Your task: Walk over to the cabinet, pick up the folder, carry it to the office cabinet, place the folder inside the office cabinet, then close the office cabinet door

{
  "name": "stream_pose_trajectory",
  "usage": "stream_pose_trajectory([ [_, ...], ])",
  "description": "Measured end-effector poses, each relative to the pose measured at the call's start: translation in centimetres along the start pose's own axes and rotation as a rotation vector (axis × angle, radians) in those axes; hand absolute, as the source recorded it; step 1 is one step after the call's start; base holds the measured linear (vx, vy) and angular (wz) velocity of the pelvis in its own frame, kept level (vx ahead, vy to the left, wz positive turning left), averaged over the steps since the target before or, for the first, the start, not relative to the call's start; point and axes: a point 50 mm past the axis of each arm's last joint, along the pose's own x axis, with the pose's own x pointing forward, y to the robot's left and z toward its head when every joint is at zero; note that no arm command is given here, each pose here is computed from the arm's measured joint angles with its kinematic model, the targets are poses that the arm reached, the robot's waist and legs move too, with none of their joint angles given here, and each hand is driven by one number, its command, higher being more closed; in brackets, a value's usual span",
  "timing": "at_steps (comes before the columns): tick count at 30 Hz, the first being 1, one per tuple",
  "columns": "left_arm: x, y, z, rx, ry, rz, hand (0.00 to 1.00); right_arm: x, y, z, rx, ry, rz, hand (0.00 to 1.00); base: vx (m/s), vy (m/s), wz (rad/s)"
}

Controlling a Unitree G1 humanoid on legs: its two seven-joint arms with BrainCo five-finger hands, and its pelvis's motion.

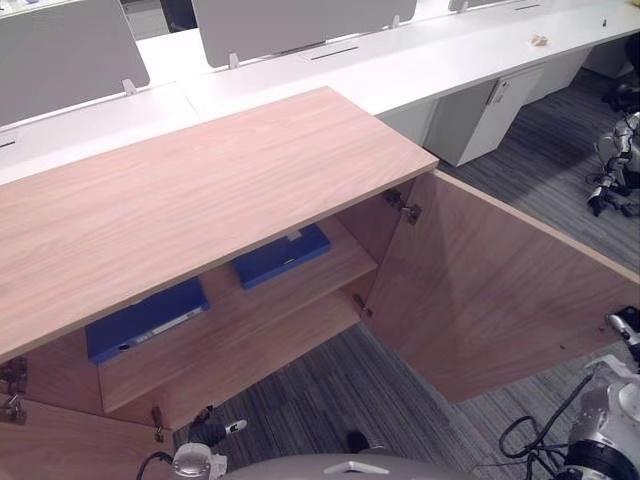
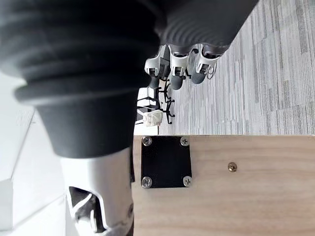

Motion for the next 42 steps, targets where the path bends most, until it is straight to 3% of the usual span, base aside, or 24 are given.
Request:
stream_pose_trajectory([
  [5, -0.2, -0.8, -0.4, 0.042, 0.005, -0.038, 0.0, 1.2, -0.1, 0.7, -0.037, -0.002, 0.02, 0.0, -0.02, -0.022, -0.01],
  [18, -0.3, -1.9, -0.1, 0.149, -0.032, -0.117, 0.0, 1.3, 4.4, 0.3, -0.164, 0.018, 0.252, 0.0, -0.03, -0.027, 0.01],
  [29, -0.2, -1.8, 0.3, 0.196, -0.057, -0.122, 0.0, 1.4, 5.6, 0.8, -0.234, -0.01, 0.311, 0.0, -0.04, -0.033, 0.02],
  [35, -0.2, -1.7, 0.4, 0.218, -0.061, -0.119, 0.0, -1.2, 6.9, 0.9, -0.277, -0.096, 0.416, 0.0, -0.08, -0.065, -0.22],
  [42, 0.1, -1.0, 0.8, 0.234, -0.06, -0.094, 0.0, -8.3, 7.4, -1.7, -0.321, -0.121, 0.576, 0.0, -0.07, -0.08, -0.33],
])
